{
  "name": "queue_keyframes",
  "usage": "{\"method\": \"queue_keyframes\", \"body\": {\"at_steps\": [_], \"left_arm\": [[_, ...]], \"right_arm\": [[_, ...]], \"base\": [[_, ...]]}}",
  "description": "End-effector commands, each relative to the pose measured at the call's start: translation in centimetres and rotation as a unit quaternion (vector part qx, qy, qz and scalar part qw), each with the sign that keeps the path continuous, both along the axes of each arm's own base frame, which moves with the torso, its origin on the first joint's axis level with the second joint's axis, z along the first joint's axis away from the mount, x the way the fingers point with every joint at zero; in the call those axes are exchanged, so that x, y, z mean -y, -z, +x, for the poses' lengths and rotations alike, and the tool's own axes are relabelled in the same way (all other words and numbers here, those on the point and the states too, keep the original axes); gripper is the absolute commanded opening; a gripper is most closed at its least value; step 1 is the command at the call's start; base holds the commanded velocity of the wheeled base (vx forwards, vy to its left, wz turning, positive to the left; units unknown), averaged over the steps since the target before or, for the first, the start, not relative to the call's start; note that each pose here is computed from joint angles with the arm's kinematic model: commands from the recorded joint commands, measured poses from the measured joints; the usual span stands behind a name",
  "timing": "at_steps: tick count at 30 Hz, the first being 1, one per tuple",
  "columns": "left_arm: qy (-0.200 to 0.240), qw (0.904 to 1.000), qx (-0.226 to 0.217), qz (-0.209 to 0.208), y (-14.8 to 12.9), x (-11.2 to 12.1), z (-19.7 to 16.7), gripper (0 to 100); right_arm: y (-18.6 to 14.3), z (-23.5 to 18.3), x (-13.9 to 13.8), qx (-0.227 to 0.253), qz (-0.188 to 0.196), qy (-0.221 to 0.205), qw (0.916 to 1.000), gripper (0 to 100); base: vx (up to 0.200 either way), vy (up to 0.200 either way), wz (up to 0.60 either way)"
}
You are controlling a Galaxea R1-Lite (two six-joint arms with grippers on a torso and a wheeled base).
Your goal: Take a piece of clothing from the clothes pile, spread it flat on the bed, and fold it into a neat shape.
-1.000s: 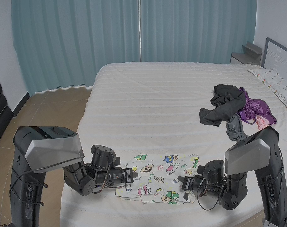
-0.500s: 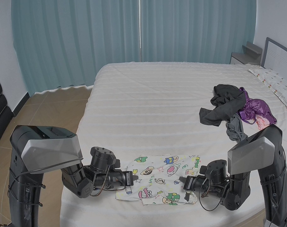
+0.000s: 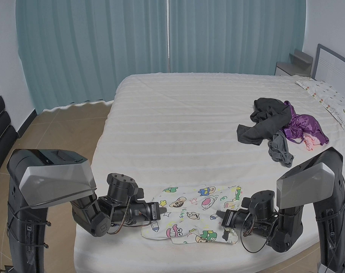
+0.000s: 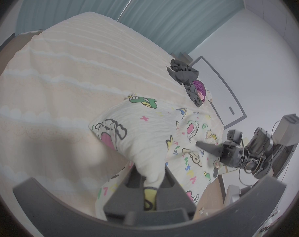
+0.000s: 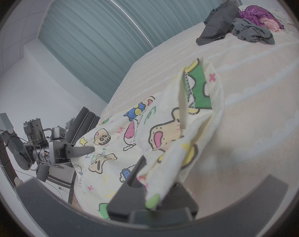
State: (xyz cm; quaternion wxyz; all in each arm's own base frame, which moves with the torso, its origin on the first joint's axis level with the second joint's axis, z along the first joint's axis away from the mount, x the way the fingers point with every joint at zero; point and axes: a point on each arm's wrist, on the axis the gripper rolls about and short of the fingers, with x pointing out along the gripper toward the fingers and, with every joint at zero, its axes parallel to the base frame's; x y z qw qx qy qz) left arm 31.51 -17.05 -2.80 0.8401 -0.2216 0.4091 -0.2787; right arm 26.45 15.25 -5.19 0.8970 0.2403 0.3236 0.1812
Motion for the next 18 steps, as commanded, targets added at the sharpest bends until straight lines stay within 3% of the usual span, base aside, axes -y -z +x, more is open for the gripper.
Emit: {"method": "queue_keyframes", "body": {"at_steps": [1,4,18], "left_arm": [[-0.015,0.9996,0.002,-0.023,-0.9,0.4,0.5,0],[-0.017,0.9996,0.001,-0.023,-0.9,0.3,0.3,0],[-0.016,0.9997,0.006,-0.02,-1.9,0.6,-0.6,0]], "right_arm": [[-0.6,0.2,-0.1,0.016,0.008,0.003,0.9998,0],[-0.7,0.3,0.0,0.018,0.007,0.01,0.9998,0],[-1.4,0.6,0.2,0.029,0.013,0.017,0.9994,0]], "base": [[0.0,0.0,0.0],[0.0,0.0,0.0],[0.0,-0.2,0.0]]}}
